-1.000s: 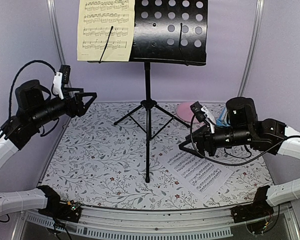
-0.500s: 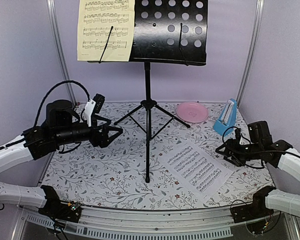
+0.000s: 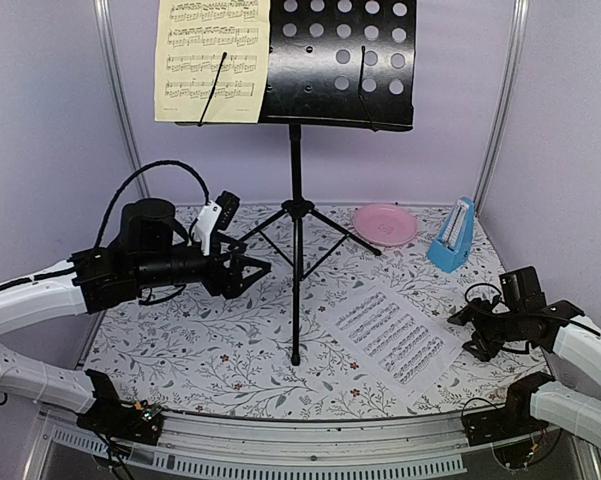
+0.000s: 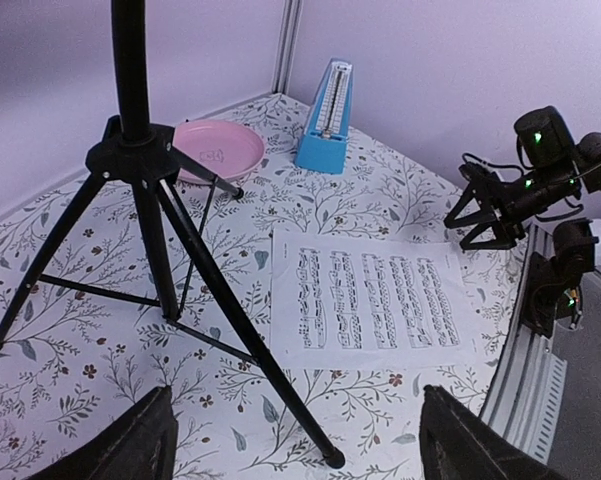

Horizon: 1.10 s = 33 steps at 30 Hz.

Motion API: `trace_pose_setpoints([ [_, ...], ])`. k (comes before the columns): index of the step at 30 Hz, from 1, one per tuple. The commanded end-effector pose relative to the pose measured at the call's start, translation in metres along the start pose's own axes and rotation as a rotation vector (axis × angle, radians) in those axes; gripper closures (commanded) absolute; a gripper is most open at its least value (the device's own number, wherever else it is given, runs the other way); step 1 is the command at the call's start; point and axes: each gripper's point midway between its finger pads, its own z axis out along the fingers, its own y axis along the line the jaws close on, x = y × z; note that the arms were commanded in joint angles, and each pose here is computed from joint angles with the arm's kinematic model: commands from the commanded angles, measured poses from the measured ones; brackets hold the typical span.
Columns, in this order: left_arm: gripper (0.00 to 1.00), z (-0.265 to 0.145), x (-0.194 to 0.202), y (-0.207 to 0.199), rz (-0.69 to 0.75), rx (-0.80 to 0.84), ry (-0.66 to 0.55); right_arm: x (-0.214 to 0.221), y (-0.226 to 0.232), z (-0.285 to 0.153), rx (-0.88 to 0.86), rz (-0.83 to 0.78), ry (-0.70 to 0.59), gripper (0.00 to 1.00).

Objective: Set up the instrument practice props

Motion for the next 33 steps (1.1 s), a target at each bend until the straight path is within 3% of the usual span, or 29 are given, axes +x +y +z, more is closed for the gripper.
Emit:
trace_pose_setpoints([
  [1, 0.16, 0.0, -0.023, -0.011, 0.038, 0.027, -0.057, -0.008, -0.029, 0.002, 0.115, 0.085, -0.055, 0.24],
  [7, 0.15, 0.009, -0.027, -0.012, 0.054, 0.034, -0.058, -0.006, -0.054, 0.016, 0.177, 0.153, -0.066, 0.25],
  [18, 0.15, 0.021, -0.034, -0.015, 0.072, 0.047, -0.054, -0.013, -0.041, 0.031, 0.023, 0.148, -0.105, 0.37],
  [28, 0.15, 0.027, -0.036, -0.015, 0.084, 0.047, -0.054, -0.017, -0.007, 0.025, -0.14, 0.11, -0.107, 0.66],
  [33, 0.15, 0.034, -0.038, -0.017, 0.085, 0.064, -0.058, -0.027, 0.014, 0.007, -0.156, 0.028, -0.148, 0.92],
])
